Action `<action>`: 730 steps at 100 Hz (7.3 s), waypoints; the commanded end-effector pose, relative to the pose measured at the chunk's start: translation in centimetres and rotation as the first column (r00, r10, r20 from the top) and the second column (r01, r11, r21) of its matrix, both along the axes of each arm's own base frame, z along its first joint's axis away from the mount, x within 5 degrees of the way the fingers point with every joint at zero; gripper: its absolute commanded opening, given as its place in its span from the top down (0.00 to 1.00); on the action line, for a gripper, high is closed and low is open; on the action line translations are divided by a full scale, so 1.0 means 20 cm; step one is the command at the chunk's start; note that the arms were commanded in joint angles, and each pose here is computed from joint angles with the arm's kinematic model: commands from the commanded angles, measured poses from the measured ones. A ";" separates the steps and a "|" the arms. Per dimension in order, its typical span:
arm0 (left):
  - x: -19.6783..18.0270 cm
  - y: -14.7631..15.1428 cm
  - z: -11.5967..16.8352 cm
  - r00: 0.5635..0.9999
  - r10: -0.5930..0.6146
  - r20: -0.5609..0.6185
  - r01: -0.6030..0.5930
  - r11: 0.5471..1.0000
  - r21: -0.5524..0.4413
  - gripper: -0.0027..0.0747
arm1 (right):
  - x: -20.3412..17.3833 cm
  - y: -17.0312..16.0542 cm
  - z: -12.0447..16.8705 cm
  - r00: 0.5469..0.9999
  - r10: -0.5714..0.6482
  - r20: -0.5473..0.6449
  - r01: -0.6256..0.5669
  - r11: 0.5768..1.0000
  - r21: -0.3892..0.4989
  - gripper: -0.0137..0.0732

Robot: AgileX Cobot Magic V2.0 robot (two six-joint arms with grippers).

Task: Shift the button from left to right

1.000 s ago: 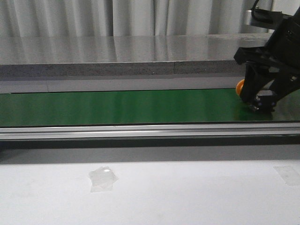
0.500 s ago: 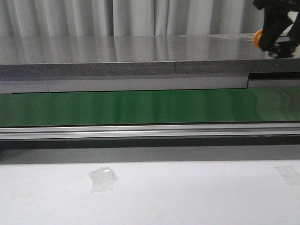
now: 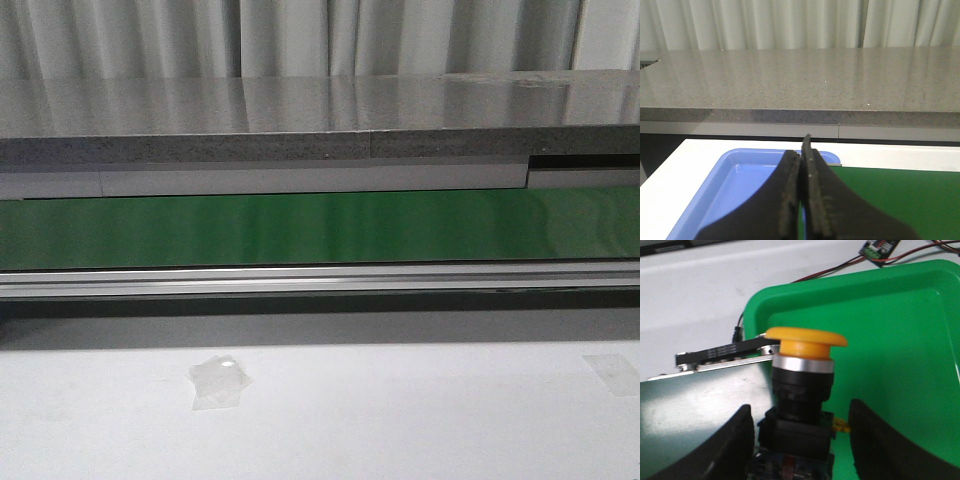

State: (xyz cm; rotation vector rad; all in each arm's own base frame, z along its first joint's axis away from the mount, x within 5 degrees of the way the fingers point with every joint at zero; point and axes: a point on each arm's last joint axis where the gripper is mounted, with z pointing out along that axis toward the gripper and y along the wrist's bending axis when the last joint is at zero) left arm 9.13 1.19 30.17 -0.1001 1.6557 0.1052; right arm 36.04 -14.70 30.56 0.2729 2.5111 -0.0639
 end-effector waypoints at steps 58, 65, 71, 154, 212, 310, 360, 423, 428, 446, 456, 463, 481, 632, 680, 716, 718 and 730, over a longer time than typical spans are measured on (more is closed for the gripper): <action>0.00 0.00 0.08 0.994 0.000 0.106 0.000 1.000 0.004 0.99 | 0.10 -0.18 -0.32 0.991 -0.038 -0.131 0.041 0.999 0.020 0.76; 0.00 0.00 0.08 0.994 0.000 0.106 0.000 1.000 0.004 0.99 | 0.09 -0.19 -0.33 0.988 -0.033 -0.151 0.035 0.999 0.011 0.76; 0.00 0.00 0.08 0.994 0.000 0.106 0.000 1.000 0.004 0.99 | 0.09 -0.19 -0.34 0.986 -0.030 -0.163 0.030 1.000 0.000 0.76; 0.00 0.00 0.08 0.994 0.000 0.106 0.000 1.000 0.004 0.99 | 0.07 -0.19 -0.35 0.979 -0.021 -0.201 0.022 1.000 0.002 0.66; 0.00 0.00 0.08 0.994 0.000 0.106 0.000 1.000 0.004 0.99 | 0.07 -0.19 -0.35 0.978 -0.034 -0.208 0.038 0.999 0.013 0.35; 0.00 0.00 0.08 0.994 0.000 0.106 0.000 1.000 0.004 0.99 | -0.02 -0.08 0.12 0.991 -0.064 0.119 0.066 0.998 -0.012 0.21; 0.00 0.00 0.08 0.994 0.000 0.106 0.000 1.000 0.004 0.99 | -0.13 0.34 0.48 0.936 0.155 0.316 -0.144 0.988 -0.058 0.21; 0.00 0.00 0.08 0.994 0.000 0.106 0.000 1.000 0.004 0.99 | -0.74 0.64 0.34 0.797 0.206 0.568 -0.139 0.977 -0.159 0.21; 0.00 0.00 0.08 0.994 0.000 0.106 0.000 1.000 0.004 0.99 | -0.81 0.64 0.30 0.786 0.200 0.585 -0.126 0.978 -0.165 0.21; 0.00 0.00 0.08 0.994 0.000 0.106 0.000 1.000 0.004 0.99 | -1.03 0.67 0.17 0.763 0.195 0.616 -0.109 0.979 -0.175 0.21; 0.00 0.00 0.08 0.994 0.000 0.106 0.000 1.000 0.004 0.99 | -1.15 0.69 0.13 0.746 0.203 0.635 -0.111 0.977 -0.181 0.23; 0.00 0.00 0.08 0.994 0.000 0.106 0.000 1.000 0.004 0.99 | -1.22 0.70 0.11 0.736 0.209 0.643 -0.116 0.976 -0.185 0.28; 0.00 0.00 0.08 0.994 0.000 0.106 0.000 1.000 0.004 0.99 | -1.33 0.72 0.09 0.716 0.224 0.661 -0.126 0.973 -0.193 0.50; 0.00 0.00 0.08 0.994 0.000 0.106 0.000 1.000 0.004 0.99 | -1.44 0.76 -0.16 0.529 0.237 0.815 -0.178 0.970 -0.167 0.92; 0.00 0.00 0.08 0.994 0.000 0.106 0.000 1.000 0.004 0.99 | -1.53 0.76 -0.48 0.473 0.195 0.859 -0.170 0.977 -0.128 0.92; 0.00 0.00 0.08 0.994 0.000 0.106 0.000 1.000 0.004 0.99 | -1.53 0.76 -0.47 0.468 0.194 0.862 -0.170 0.977 -0.127 0.92; 0.00 0.00 0.08 0.994 0.000 0.106 0.000 1.000 0.004 0.99 | -1.53 0.76 -0.47 0.468 0.194 0.862 -0.170 0.977 -0.127 0.92; 0.00 0.00 0.08 0.994 0.000 0.106 0.000 1.000 0.004 0.99 | -1.53 0.76 -0.47 0.468 0.194 0.862 -0.170 0.977 -0.127 0.92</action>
